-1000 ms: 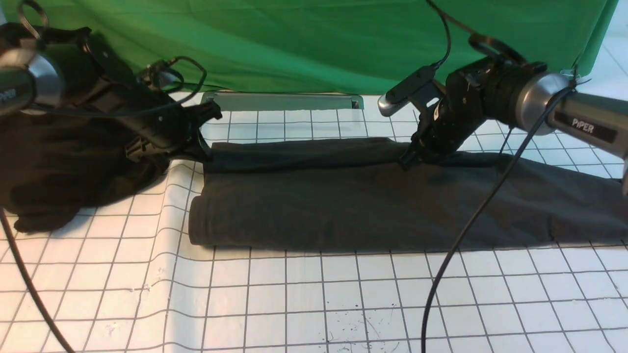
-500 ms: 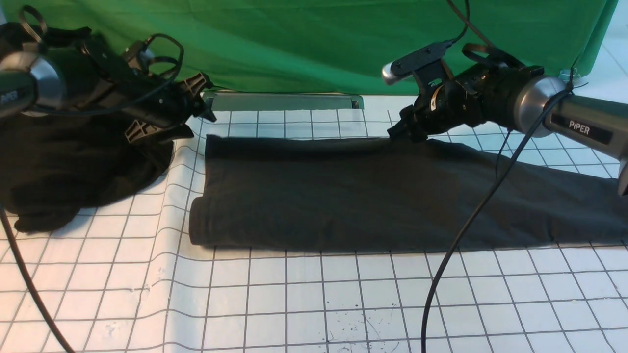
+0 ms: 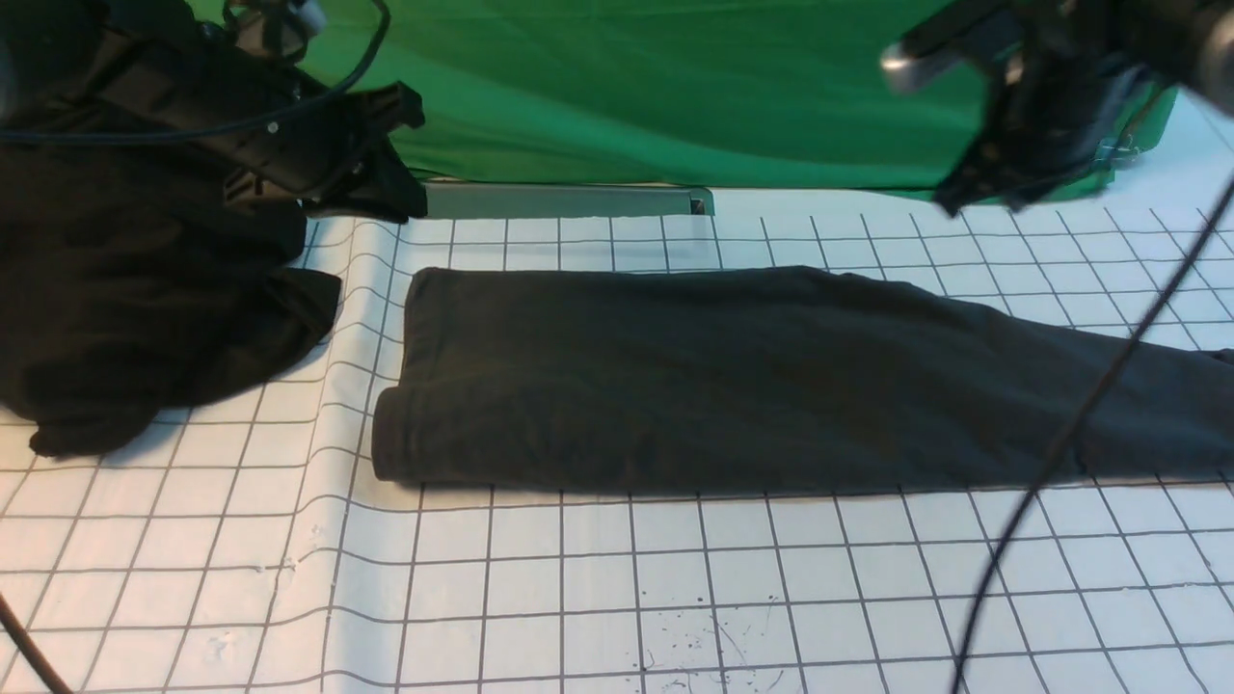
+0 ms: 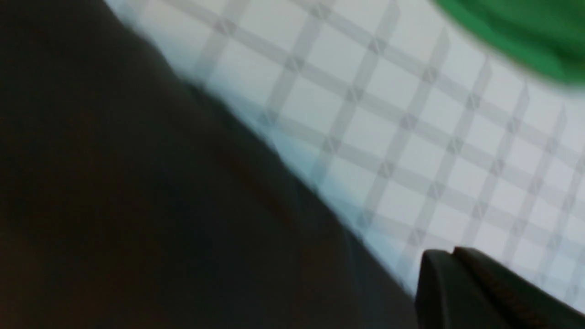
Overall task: Fold a long-sleeved shirt over a white checkered tablecloth.
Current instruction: 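Pull the folded dark garment lengthwise by its ends to straighten it flat on the table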
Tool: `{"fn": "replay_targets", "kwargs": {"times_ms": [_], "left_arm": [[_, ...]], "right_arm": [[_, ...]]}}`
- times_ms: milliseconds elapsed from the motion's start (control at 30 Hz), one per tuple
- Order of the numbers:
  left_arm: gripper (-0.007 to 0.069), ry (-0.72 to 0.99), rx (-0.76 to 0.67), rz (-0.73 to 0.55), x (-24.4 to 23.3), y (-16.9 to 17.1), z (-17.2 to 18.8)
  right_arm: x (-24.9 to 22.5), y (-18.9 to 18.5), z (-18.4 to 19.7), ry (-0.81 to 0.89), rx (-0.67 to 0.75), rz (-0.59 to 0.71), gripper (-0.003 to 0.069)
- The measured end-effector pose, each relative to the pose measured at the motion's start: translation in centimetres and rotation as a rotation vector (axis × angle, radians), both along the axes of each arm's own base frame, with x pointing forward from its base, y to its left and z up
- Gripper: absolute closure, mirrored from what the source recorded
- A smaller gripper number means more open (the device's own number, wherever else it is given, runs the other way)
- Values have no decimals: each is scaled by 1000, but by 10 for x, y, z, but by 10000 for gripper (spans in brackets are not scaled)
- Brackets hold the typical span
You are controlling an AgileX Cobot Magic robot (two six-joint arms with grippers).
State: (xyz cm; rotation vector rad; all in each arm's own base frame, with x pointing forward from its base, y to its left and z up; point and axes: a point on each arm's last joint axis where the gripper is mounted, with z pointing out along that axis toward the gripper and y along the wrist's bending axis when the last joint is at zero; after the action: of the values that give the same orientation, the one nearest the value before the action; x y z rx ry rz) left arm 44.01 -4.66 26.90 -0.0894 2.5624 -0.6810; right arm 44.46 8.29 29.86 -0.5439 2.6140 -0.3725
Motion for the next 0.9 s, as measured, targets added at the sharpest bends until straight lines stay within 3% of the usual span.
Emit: {"fn": "replay_targets", "kwargs": {"times_ms": [133, 333, 433, 533, 633, 767, 900], "left_arm": [[623, 75, 12, -70, -9, -2, -3], [623, 82, 26, -94, -10, -2, -4], [623, 77, 29, -93, -10, -2, -4], [623, 71, 33, -92, -9, -2, -4], [623, 70, 34, -91, -9, -1, -4], [623, 70, 34, -90, -9, -1, -4], [623, 67, 34, -89, -9, -1, -4]], "right_arm": [[-25, -68, 18, 58, 96, -181, 659], [-45, -148, -8, 112, 246, -403, 628], [-46, -175, -30, 103, 336, -476, 542], [-43, -195, -57, 112, 384, -524, 347], [-38, -202, -70, 111, 386, -532, 248], [-32, -205, -84, 108, 380, -528, 233], [-29, -206, -88, 103, 374, -516, 301]]}}
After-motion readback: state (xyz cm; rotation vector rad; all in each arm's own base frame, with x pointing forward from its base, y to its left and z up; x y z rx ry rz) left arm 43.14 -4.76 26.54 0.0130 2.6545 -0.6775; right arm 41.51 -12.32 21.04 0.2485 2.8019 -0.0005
